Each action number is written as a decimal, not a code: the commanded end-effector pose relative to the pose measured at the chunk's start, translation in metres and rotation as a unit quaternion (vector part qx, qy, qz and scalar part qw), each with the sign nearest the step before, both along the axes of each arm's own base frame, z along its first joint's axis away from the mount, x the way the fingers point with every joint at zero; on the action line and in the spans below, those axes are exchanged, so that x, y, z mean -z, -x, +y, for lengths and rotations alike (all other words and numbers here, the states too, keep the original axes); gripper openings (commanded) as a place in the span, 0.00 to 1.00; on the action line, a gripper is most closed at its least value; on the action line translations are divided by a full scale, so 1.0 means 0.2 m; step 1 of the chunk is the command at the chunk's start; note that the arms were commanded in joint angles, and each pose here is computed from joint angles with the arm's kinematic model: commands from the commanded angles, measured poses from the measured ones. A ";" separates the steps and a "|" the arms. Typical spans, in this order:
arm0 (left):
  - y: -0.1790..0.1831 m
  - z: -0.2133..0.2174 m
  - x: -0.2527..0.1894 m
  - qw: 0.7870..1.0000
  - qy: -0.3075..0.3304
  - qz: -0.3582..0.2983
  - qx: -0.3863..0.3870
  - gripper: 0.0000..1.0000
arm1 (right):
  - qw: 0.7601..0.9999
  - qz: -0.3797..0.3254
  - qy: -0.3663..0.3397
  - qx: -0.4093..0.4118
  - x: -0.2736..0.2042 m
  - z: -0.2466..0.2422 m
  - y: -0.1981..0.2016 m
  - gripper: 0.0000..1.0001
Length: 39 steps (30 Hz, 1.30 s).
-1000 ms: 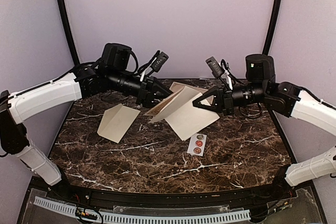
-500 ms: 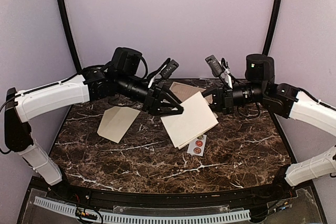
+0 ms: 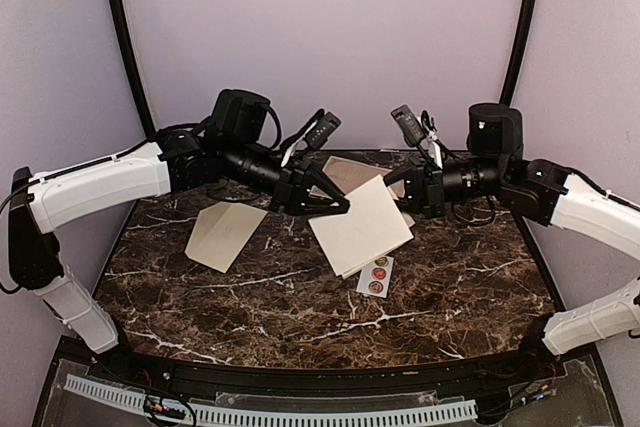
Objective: Place the letter into the envelope and seal it
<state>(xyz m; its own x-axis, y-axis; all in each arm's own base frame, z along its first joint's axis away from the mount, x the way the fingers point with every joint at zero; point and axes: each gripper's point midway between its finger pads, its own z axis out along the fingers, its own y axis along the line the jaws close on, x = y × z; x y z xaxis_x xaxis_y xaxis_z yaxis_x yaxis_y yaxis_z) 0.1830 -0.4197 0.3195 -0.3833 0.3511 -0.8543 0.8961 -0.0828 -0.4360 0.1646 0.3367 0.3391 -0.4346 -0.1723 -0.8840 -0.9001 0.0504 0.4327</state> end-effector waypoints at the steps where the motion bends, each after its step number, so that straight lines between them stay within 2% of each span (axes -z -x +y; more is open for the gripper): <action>1: 0.03 0.00 -0.08 1.000 0.018 -0.012 0.018 0.21 | 1.000 -0.011 -0.012 -0.004 -0.02 0.01 0.01 0.00; 8: 0.05 0.00 -0.08 0.999 0.020 -0.010 0.025 0.01 | 1.000 -0.012 -0.010 0.008 -0.02 0.00 0.00 0.00; 13: 0.06 0.01 -0.10 0.999 0.029 -0.013 0.024 0.00 | 0.999 -0.022 -0.014 0.032 -0.04 -0.02 -0.02 0.02; 16: 0.06 0.03 -0.13 0.999 0.039 -0.016 0.011 0.00 | 0.997 -0.030 -0.016 0.063 -0.06 -0.06 -0.06 0.27; 21: 0.00 0.06 -0.17 0.996 0.067 -0.034 -0.046 0.00 | 0.981 -0.023 -0.059 0.182 -0.12 -0.25 -0.23 0.70; 25: -0.06 0.09 -0.27 0.986 0.123 -0.036 -0.107 0.00 | 0.970 -0.026 -0.150 0.189 -0.23 -0.33 -0.21 0.93; 30: -0.09 0.11 -0.35 0.972 0.187 -0.007 -0.141 0.00 | 0.972 -0.004 -0.197 0.125 -0.21 -0.27 -0.12 0.98; 36: -0.09 0.12 -0.38 0.966 0.218 0.008 -0.142 0.00 | 0.978 0.005 -0.186 0.098 -0.18 -0.15 -0.08 0.99; 37: -0.08 0.12 -0.37 0.966 0.216 0.011 -0.140 0.00 | 0.978 0.007 -0.184 0.098 -0.17 -0.14 -0.08 0.98; 39: -0.07 0.13 -0.35 0.967 0.214 0.016 -0.135 0.00 | 0.979 0.011 -0.181 0.095 -0.17 -0.12 -0.08 0.91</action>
<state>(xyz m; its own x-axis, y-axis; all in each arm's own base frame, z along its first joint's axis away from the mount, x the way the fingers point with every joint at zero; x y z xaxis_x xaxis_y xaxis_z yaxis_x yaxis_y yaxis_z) 0.2076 -0.4034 0.3622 -0.4616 -0.0671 -0.8846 0.8853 0.0279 -0.4641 0.1885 0.3084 0.3463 -0.4917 0.1911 -0.8495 -0.8485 0.1142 0.5168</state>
